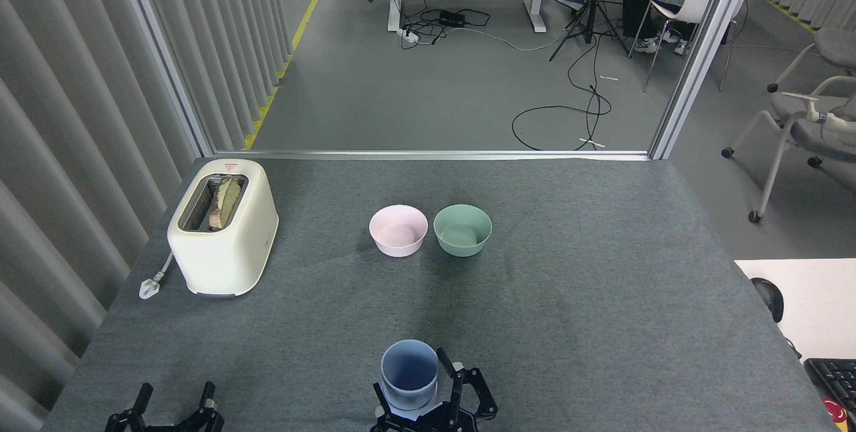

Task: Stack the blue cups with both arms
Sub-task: 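Open the right gripper and withdraw it from the stacked cups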

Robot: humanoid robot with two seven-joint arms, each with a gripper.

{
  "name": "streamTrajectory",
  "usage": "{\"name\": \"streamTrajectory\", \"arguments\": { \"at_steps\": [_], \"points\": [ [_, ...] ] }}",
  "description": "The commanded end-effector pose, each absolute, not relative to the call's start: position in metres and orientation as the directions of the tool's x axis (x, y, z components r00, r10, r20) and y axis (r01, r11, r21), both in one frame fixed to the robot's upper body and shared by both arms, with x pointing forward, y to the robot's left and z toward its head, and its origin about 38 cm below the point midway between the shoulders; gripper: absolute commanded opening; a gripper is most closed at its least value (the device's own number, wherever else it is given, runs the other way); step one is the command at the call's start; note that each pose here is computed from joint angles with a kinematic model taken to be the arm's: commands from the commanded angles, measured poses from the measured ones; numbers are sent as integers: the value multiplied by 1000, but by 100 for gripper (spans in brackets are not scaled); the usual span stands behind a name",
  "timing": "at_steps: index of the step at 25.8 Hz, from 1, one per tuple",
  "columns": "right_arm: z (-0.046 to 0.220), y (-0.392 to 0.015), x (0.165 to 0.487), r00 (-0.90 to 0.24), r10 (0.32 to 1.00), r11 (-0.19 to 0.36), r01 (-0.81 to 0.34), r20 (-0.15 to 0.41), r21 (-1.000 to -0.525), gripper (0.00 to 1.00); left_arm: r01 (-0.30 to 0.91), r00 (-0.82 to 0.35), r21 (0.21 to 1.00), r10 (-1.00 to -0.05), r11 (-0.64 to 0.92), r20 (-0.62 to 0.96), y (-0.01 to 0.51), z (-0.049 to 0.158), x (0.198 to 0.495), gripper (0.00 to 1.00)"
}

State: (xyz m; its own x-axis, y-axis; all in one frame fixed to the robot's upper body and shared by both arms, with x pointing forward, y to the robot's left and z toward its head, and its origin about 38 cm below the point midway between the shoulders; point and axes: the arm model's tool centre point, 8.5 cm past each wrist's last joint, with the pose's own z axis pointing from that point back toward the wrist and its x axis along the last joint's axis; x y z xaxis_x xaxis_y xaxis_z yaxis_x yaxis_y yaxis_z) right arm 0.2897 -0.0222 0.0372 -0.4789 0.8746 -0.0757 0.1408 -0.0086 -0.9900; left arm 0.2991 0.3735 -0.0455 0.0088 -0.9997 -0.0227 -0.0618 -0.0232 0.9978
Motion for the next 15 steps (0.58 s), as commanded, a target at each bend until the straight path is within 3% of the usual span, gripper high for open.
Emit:
{"name": "streamTrajectory", "arguments": {
  "at_steps": [1,4,8,12,15],
  "points": [
    [42,-26,293,-469,880,-2,156,-76,-988,100,-62,8,998,-1000,-23,-23,373,-45,299,100],
    [59,-35,300,-428,900,11,211,-82,-977,100,-64,8,998,-1000,-23,-23,373,-45,300,100],
    [80,-86,322,-259,961,-14,293,-94,-956,100,-61,9,998,-1000,-23,-23,374,-46,299,100],
    [50,-158,318,-76,997,12,197,-3,-980,100,-61,7,998,-1000,-20,-20,373,-46,299,100],
    [6,-207,274,19,1000,13,70,14,-997,100,-66,0,998,-1000,-18,-18,371,-44,300,100]
  ]
}}
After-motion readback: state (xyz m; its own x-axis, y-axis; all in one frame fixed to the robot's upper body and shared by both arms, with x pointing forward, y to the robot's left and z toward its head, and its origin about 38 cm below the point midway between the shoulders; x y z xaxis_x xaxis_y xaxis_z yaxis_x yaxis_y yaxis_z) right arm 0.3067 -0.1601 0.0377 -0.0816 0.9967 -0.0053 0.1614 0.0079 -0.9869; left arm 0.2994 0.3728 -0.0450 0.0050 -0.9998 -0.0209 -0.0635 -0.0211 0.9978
